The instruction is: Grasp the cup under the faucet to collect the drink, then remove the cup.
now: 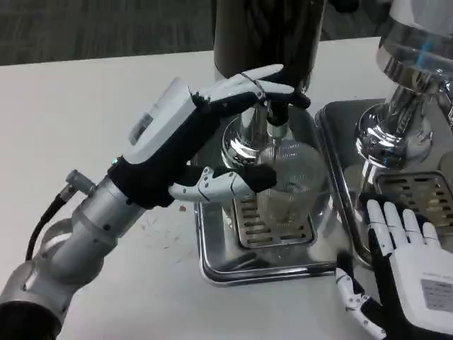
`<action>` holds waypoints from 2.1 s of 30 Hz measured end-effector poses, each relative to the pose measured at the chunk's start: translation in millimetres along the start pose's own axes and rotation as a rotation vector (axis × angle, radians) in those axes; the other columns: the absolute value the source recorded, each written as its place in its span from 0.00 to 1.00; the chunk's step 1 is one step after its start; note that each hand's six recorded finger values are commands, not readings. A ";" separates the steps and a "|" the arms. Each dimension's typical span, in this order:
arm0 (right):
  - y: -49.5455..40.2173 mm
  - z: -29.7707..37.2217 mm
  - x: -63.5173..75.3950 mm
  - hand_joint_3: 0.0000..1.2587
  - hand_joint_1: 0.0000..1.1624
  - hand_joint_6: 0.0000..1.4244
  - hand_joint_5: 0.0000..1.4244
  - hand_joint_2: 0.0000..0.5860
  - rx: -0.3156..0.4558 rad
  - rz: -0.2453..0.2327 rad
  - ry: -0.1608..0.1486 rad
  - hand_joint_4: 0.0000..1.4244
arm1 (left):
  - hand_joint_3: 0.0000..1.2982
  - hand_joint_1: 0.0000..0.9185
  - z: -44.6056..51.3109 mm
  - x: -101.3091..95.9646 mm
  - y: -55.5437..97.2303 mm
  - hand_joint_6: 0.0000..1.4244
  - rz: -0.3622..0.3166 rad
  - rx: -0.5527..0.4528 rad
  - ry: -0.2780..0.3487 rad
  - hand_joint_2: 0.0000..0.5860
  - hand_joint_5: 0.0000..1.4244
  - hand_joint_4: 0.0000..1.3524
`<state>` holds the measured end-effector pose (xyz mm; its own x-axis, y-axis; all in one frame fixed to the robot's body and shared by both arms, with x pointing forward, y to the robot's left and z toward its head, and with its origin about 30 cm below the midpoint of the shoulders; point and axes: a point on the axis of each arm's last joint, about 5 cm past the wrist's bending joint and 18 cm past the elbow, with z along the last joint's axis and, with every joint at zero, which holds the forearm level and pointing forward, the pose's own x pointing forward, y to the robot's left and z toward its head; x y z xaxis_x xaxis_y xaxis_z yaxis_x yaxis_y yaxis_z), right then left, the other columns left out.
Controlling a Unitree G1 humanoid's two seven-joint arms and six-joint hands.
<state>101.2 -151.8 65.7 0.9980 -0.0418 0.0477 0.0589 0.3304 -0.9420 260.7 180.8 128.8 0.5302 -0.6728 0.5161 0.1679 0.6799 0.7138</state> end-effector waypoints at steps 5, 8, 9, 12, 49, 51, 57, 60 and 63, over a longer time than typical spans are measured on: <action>-0.1 0.3 0.6 0.00 0.13 0.00 0.00 0.80 0.001 0.002 -0.001 0.00 | 0.32 0.04 1.1 0.3 1.8 0.25 -0.014 0.042 -0.013 0.22 0.32 0.15; 0.0 0.4 0.7 0.00 0.13 0.00 0.00 0.80 0.003 0.004 0.000 0.00 | 0.32 0.04 1.7 0.6 1.6 0.25 -0.021 0.066 -0.022 0.23 0.32 0.15; 0.0 0.5 0.7 0.00 0.13 0.00 0.00 0.80 0.004 0.004 0.000 0.00 | 0.32 0.04 1.9 0.6 1.3 0.25 -0.025 0.075 -0.025 0.23 0.32 0.15; 0.1 0.7 0.7 0.00 0.13 0.00 0.00 0.80 0.006 0.004 0.001 0.00 | 0.32 0.04 2.3 0.6 1.4 0.25 -0.027 0.090 -0.031 0.23 0.32 0.15; -10.7 0.5 23.5 0.00 0.24 0.00 0.00 0.41 0.414 0.051 0.070 0.00 | 0.33 0.06 6.3 0.0 -3.4 0.26 -0.065 0.166 -0.080 0.24 0.33 0.16; -10.8 1.1 27.2 0.00 0.25 0.00 0.00 0.39 0.422 0.064 0.060 0.00 | 0.33 0.06 6.3 -0.1 -3.6 0.26 -0.063 0.166 -0.080 0.24 0.33 0.16; -10.2 1.5 37.8 0.00 0.27 0.00 0.00 0.39 0.443 0.085 0.058 0.00 | 0.33 0.07 6.2 -0.1 -4.1 0.26 -0.061 0.165 -0.079 0.24 0.33 0.16; -10.8 0.8 42.6 0.00 0.28 0.00 0.00 0.39 0.461 0.086 0.065 0.00 | 0.33 0.07 6.1 -0.2 -4.1 0.26 -0.057 0.166 -0.078 0.24 0.33 0.16; -10.2 -0.6 46.3 0.00 0.28 0.00 0.00 0.39 0.469 0.096 0.073 0.00 | 0.33 0.08 6.1 -0.3 -3.7 0.26 -0.053 0.169 -0.077 0.24 0.33 0.16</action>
<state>146.8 -157.7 77.3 0.9962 -0.0508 -0.0713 -0.0124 0.7246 -0.6891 254.9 176.7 128.9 0.4583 -0.7312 0.5053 0.0491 0.5885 0.8070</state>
